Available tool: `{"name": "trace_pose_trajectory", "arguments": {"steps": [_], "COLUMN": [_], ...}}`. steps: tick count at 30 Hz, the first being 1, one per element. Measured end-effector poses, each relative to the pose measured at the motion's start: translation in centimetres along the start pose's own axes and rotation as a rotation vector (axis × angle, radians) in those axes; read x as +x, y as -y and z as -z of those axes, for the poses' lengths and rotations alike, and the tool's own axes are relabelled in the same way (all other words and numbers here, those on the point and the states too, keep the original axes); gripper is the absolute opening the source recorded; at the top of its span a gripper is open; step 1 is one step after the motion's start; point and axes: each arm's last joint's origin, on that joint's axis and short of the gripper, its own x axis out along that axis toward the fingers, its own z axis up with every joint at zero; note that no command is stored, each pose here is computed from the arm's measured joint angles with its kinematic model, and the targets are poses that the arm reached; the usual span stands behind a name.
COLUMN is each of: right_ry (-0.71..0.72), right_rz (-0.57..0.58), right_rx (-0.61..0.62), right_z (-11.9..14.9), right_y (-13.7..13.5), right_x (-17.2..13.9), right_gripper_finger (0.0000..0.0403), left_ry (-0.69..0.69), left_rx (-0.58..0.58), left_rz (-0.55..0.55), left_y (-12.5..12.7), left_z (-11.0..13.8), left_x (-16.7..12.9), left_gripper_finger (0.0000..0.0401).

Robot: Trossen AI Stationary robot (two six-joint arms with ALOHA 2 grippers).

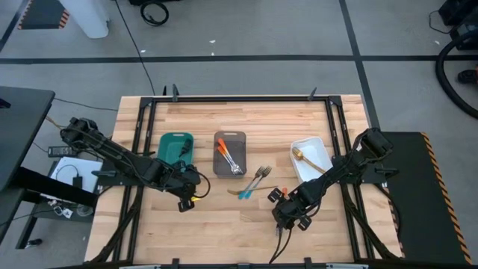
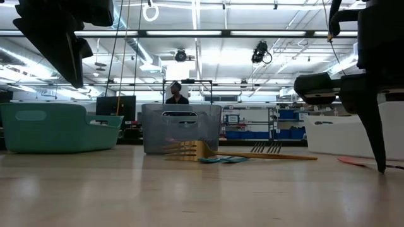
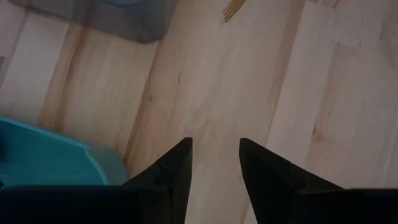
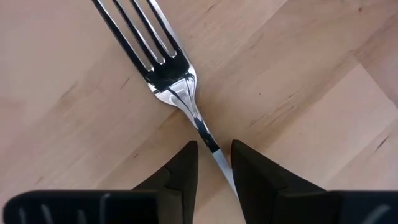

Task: Sort silverware by color (type)
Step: Put the orange fork into the black bin

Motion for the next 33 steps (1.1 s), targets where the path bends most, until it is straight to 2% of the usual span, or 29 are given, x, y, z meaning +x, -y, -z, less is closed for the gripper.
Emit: {"name": "trace_pose_trajectory", "arguments": {"steps": [15,27,33], "right_ry": [0.005,0.004,0.004], "right_rz": [-0.009,-0.016,0.011], "right_rx": [0.006,0.052,0.086], "right_z": [0.0,0.3,0.5], "right_y": [0.1,1.0,1.8], "right_x": [0.0,0.1,-0.2], "right_gripper_finger": [0.0083,0.0014,0.0010], "left_ry": [-0.009,-0.009,0.055], "left_rx": [0.000,-0.001,0.040], "left_rz": [0.010,0.011,0.070], "left_y": [0.0,0.0,1.0], "left_z": [0.0,0.0,-0.5], "left_x": [0.0,0.0,0.3], "left_gripper_finger": [0.0141,0.0141,0.0141]}}
